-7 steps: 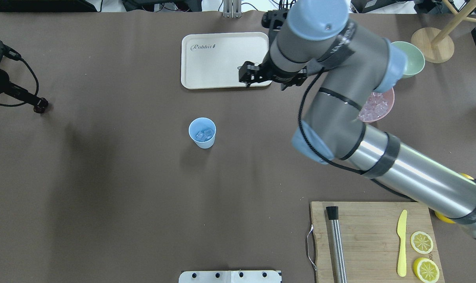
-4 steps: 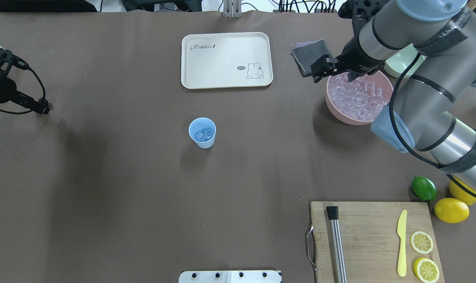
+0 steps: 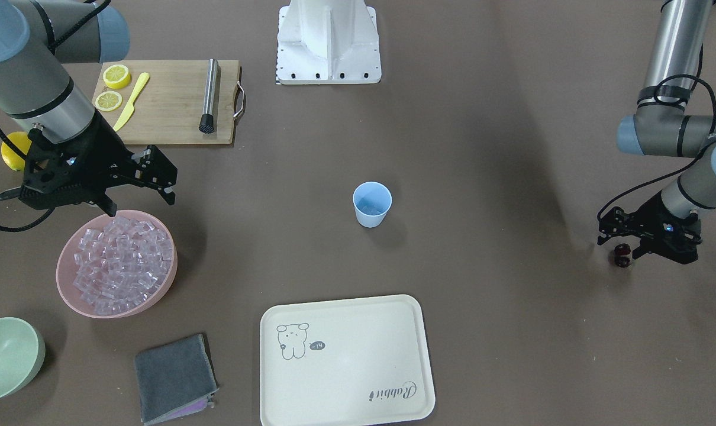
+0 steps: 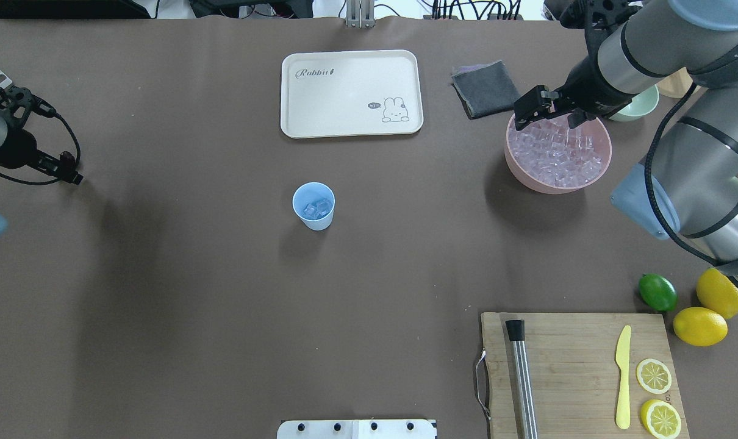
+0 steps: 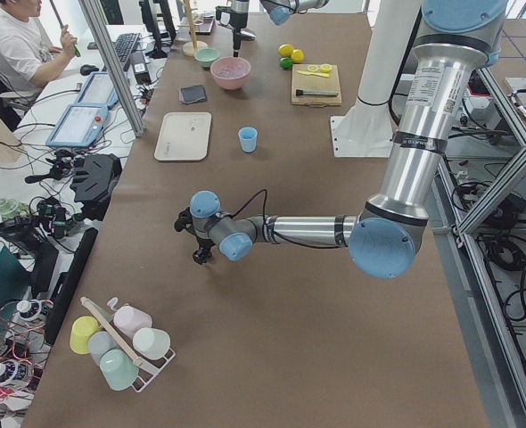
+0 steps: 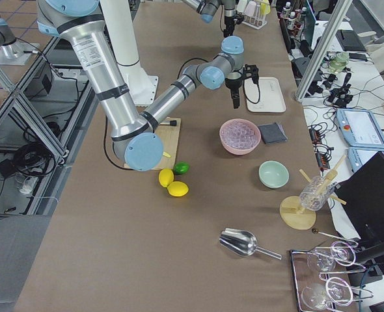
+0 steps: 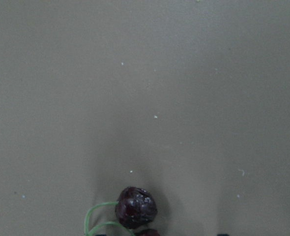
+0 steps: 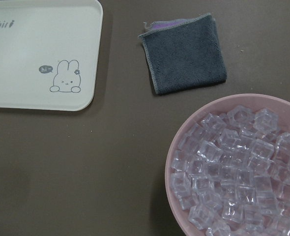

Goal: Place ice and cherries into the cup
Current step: 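Grasp the cherries with the left gripper while the right arm withdraws, then carry the cherries with the left gripper over the blue cup and release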

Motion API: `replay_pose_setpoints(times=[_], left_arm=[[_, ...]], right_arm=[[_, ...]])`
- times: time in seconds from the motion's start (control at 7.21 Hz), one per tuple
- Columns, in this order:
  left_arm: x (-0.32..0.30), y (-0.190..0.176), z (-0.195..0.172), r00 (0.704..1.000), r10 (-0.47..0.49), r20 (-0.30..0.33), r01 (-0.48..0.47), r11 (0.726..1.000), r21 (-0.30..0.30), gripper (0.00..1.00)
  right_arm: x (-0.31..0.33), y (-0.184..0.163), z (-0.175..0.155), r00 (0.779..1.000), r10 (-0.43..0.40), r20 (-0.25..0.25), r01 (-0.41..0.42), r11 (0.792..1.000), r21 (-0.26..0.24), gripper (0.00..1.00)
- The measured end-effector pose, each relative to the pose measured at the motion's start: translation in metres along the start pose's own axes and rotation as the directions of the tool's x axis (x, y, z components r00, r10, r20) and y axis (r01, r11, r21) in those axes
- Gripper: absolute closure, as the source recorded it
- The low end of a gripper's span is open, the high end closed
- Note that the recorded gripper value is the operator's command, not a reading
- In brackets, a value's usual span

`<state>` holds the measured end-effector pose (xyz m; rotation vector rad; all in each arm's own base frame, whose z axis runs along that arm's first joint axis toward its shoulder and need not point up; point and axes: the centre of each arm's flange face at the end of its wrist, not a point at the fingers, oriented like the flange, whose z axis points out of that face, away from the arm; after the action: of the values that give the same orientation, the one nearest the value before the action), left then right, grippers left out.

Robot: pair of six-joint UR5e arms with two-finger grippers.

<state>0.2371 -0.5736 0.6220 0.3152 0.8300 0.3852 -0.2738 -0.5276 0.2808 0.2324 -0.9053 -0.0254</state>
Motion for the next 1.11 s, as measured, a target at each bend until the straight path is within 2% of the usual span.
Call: replay_pose_setpoints(times=[0.42, 0.69, 0.97, 1.11], left_arm=[[0.0, -0.005, -0.006, 0.999, 0.003, 0.033, -0.004, 1.0, 0.027, 0.89], [0.026, -0.029, -0.036, 1.0, -0.02, 0.018, 0.018, 0.995, 0.094, 0.89], [0.096, -0.071, -0.083, 0.995, -0.069, -0.066, 0.08, 0.982, 0.169, 0.89], [0.157, -0.088, -0.099, 0.984, -0.1, -0.146, 0.126, 0.975, 0.182, 0.89]], right_arm=[[0.041, 0.018, -0.007, 0.999, -0.047, -0.028, 0.046, 0.999, -0.004, 0.01], [0.073, 0.026, -0.004, 0.995, -0.079, -0.055, 0.078, 0.997, -0.023, 0.01], [0.088, 0.03, -0.003, 0.995, -0.085, -0.05, 0.082, 0.995, -0.047, 0.01], [0.097, 0.032, 0.001, 0.994, -0.09, -0.056, 0.087, 0.994, -0.06, 0.01]])
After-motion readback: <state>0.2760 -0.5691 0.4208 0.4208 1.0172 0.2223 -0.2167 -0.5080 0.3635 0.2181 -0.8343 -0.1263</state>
